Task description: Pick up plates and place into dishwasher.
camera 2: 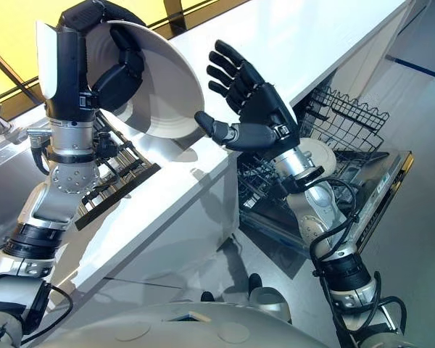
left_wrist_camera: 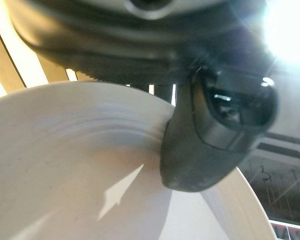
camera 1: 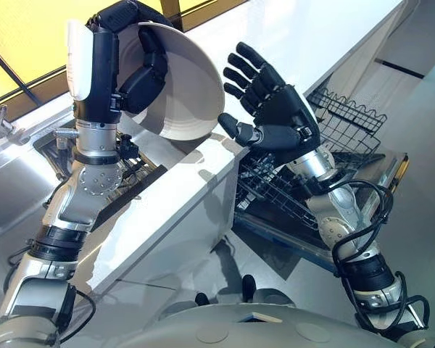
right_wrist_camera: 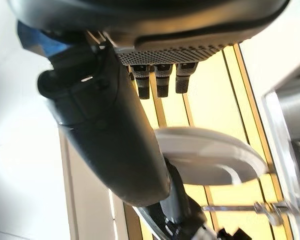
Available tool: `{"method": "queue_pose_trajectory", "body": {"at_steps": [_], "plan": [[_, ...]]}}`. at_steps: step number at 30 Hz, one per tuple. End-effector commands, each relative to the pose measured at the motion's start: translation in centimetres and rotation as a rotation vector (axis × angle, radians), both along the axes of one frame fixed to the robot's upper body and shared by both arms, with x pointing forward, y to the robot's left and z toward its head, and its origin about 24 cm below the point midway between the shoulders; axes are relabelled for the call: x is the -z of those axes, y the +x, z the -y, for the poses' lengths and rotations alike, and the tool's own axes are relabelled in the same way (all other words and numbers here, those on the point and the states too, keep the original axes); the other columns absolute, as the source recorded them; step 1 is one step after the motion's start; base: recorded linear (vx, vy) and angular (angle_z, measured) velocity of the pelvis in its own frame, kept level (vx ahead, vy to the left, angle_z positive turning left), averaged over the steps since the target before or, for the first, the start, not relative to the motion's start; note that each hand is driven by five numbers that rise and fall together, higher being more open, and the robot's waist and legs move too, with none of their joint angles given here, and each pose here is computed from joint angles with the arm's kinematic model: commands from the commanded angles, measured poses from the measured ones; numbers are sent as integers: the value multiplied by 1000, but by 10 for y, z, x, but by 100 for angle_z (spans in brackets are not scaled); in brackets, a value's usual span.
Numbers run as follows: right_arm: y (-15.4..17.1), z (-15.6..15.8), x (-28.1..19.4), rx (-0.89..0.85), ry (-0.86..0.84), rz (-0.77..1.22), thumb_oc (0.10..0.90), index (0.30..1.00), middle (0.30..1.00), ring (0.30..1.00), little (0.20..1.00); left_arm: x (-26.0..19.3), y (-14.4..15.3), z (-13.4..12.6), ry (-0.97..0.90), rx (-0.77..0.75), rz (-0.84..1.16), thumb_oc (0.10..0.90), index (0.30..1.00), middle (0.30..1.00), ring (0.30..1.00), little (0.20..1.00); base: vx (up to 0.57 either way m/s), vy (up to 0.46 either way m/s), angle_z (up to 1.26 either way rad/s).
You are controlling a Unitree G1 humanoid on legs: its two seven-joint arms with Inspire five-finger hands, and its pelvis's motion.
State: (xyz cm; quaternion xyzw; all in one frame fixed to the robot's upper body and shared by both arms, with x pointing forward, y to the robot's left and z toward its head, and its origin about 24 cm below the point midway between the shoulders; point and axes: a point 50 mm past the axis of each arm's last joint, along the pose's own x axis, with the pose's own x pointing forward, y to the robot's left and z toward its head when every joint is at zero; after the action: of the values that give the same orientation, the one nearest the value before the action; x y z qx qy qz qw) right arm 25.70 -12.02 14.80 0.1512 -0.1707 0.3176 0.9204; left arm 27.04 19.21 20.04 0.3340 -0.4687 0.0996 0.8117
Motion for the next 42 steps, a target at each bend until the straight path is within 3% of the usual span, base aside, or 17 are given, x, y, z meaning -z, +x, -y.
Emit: {"method": "queue_pose_trajectory", "body": {"at_steps": [1, 9, 11, 12, 20, 27, 29, 30, 38, 42], "plan": [[-3, -19, -51, -97, 123, 234, 800, 900, 900, 900, 900, -48, 1, 25, 27, 85, 241, 100, 300, 300, 300, 200, 0, 0, 0], [4, -29, -43, -57, 76, 158, 800, 900, 900, 900, 900, -41, 4, 42, 64, 153, 226, 100, 300, 300, 300, 200, 0, 0, 0], [6, -27, -39, -2, 51, 149, 443, 594, 594, 594, 543, -40, 0, 47, 73, 184, 235, 100, 300, 300, 300, 200, 0, 0, 0], [8, -25, -38, 45, 38, 156, 100, 300, 300, 300, 200, -40, -1, 49, 70, 208, 233, 100, 300, 300, 300, 200, 0, 0, 0], [8, -8, -45, 285, 78, 210, 100, 300, 300, 300, 200, -38, -19, 61, 65, 316, 234, 100, 300, 300, 300, 200, 0, 0, 0], [7, 13, -49, 501, 89, 278, 100, 300, 300, 300, 200, -41, -24, 54, 86, 252, 288, 105, 305, 305, 305, 205, 0, 0, 0], [8, 22, -48, 555, 86, 286, 100, 300, 300, 300, 200, -43, -22, 47, 77, 220, 281, 449, 599, 599, 599, 549, -2, -4, 2], [8, 26, -47, 573, 97, 278, 100, 300, 300, 300, 200, -42, -20, 44, 70, 205, 256, 800, 900, 900, 900, 900, -4, -7, 5], [8, 51, -42, 689, 115, 269, 100, 300, 300, 300, 200, -30, -8, 11, -97, 198, 3, 800, 900, 900, 900, 900, 9, -15, 9], [8, 69, -40, 770, 102, 262, 100, 300, 300, 300, 200, -25, -6, -14, -156, 110, -51, 800, 900, 900, 900, 900, 9, -8, 3]]}}
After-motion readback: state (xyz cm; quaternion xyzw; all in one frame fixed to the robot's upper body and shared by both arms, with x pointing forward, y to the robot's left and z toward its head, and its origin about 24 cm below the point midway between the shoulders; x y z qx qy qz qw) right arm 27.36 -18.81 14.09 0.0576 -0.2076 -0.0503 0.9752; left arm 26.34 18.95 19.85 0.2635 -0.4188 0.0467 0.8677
